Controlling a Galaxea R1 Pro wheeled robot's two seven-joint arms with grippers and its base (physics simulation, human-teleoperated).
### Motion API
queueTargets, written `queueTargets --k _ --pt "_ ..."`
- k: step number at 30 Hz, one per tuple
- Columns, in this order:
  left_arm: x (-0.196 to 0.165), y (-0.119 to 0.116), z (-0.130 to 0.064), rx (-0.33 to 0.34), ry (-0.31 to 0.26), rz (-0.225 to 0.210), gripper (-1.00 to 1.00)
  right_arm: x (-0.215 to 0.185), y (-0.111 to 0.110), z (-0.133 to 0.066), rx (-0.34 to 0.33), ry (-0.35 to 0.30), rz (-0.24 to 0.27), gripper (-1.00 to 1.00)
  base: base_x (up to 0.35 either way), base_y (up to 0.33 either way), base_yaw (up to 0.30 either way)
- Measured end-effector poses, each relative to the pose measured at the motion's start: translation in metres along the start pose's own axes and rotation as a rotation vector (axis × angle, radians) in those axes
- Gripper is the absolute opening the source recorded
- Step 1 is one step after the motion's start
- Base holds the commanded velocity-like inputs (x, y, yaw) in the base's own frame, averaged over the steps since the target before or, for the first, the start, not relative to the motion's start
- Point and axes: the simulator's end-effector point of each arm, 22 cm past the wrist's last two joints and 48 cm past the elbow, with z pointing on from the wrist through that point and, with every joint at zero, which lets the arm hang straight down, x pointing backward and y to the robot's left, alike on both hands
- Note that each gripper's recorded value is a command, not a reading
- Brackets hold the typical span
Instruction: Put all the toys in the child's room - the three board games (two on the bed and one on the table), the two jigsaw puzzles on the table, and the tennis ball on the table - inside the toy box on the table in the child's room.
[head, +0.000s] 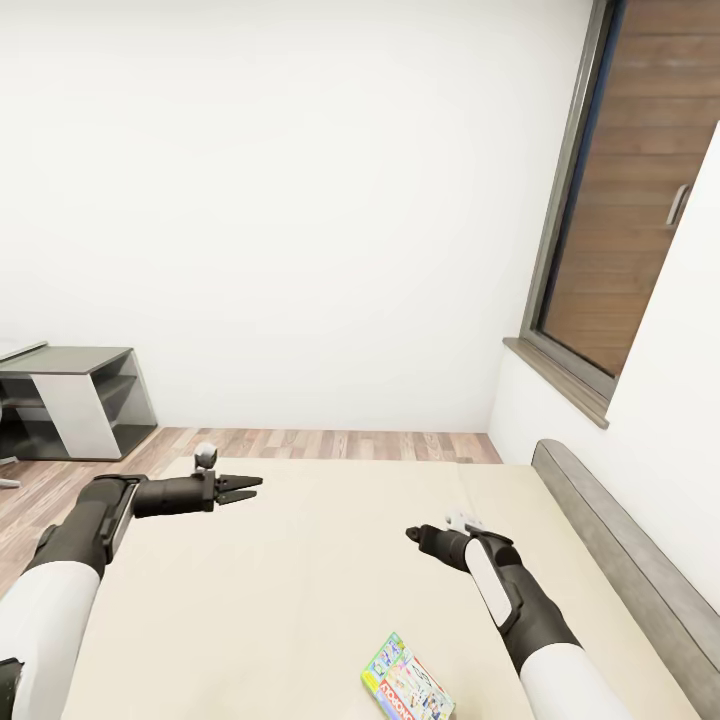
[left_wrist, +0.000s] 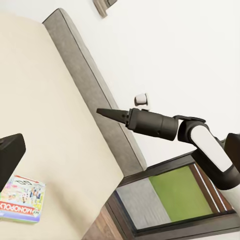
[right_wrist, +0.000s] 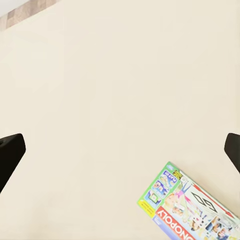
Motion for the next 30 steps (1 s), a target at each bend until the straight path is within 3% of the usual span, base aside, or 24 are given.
queueTargets --k 27,30 --pt "0.006 0.018 0.002 -0.011 0.011 -0.033 1.0 0.014 -0.01 0.013 0.019 0.032 0.0 1.0 0.0 0.0 0.0" --pt "0.002 0.016 0.001 -0.014 0.007 -0.017 1.0 0.016 -0.012 0.014 0.021 0.037 0.001 1.0 0.0 0.0 0.0"
